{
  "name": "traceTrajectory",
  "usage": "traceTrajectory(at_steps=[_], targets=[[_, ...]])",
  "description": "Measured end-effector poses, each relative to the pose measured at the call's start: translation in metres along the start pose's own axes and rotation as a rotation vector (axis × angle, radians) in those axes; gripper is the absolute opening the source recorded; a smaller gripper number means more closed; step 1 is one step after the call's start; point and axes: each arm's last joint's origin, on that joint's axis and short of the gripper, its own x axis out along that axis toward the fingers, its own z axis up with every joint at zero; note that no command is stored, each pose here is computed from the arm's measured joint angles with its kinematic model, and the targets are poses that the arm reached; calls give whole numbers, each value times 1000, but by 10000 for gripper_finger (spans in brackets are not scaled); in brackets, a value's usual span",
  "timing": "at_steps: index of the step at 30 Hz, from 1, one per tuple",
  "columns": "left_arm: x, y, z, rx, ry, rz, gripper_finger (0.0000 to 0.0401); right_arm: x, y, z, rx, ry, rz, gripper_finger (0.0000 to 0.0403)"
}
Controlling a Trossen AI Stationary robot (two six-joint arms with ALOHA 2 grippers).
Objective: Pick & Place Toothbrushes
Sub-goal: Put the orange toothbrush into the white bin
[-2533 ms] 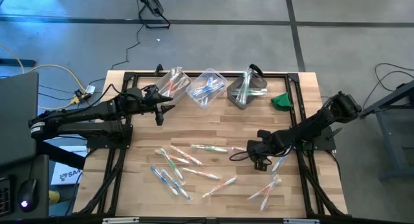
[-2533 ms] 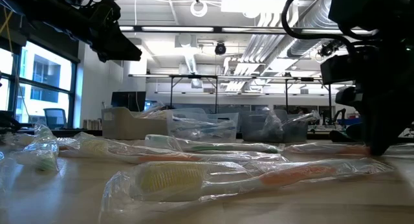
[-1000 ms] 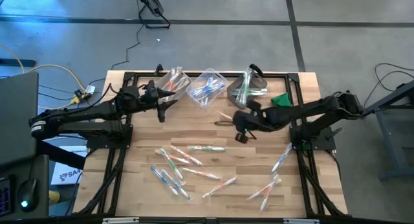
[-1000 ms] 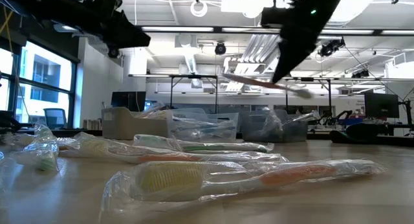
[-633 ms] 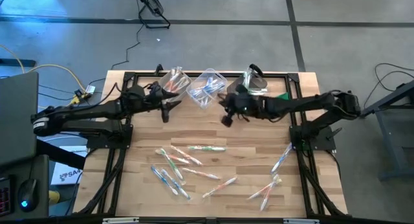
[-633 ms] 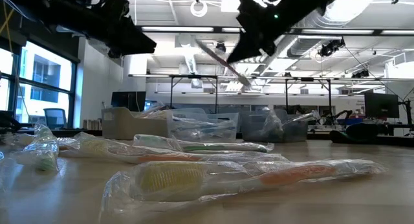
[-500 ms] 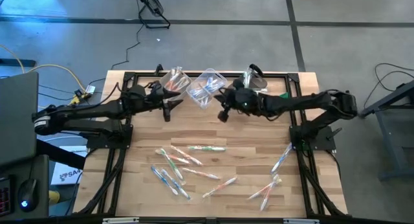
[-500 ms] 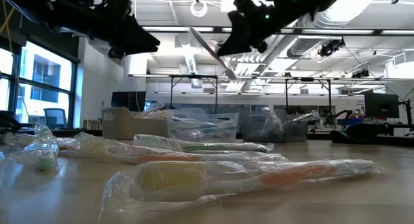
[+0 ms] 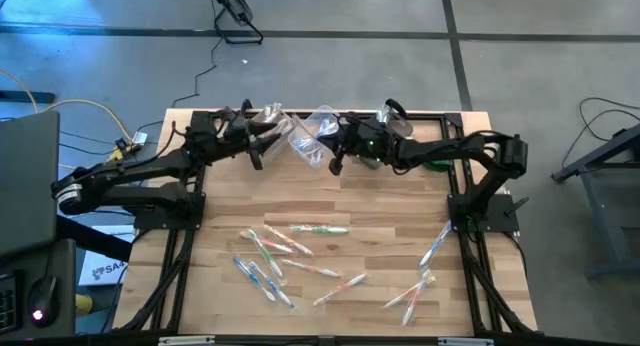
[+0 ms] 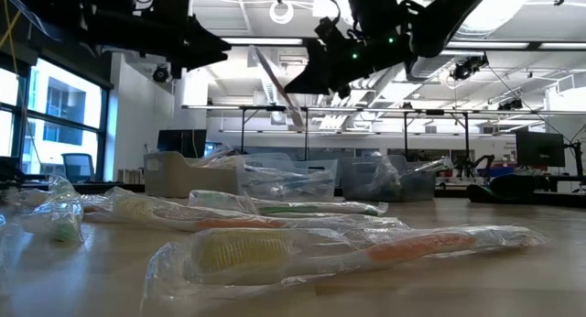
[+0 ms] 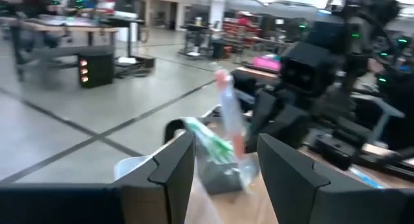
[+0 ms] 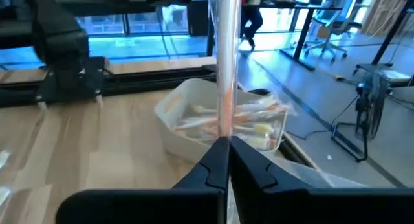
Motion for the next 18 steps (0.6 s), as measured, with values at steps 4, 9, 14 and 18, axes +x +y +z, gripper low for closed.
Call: traceTrajectory(at_steps=[4,9,14,18], targets=[[-1,12,2,-7,-16,86,164,0,-8,5,2,-52,-23,3],[-2,18,1,-1,-3,157,164,0,-15,8,3,-92,-25,3],[-2,17,-3,-6,34,121,164,0,-16,8,7,-93,-27,3],[-1,16,-5,-30,57,76,164,0,-13,7,14,-78,5,3]])
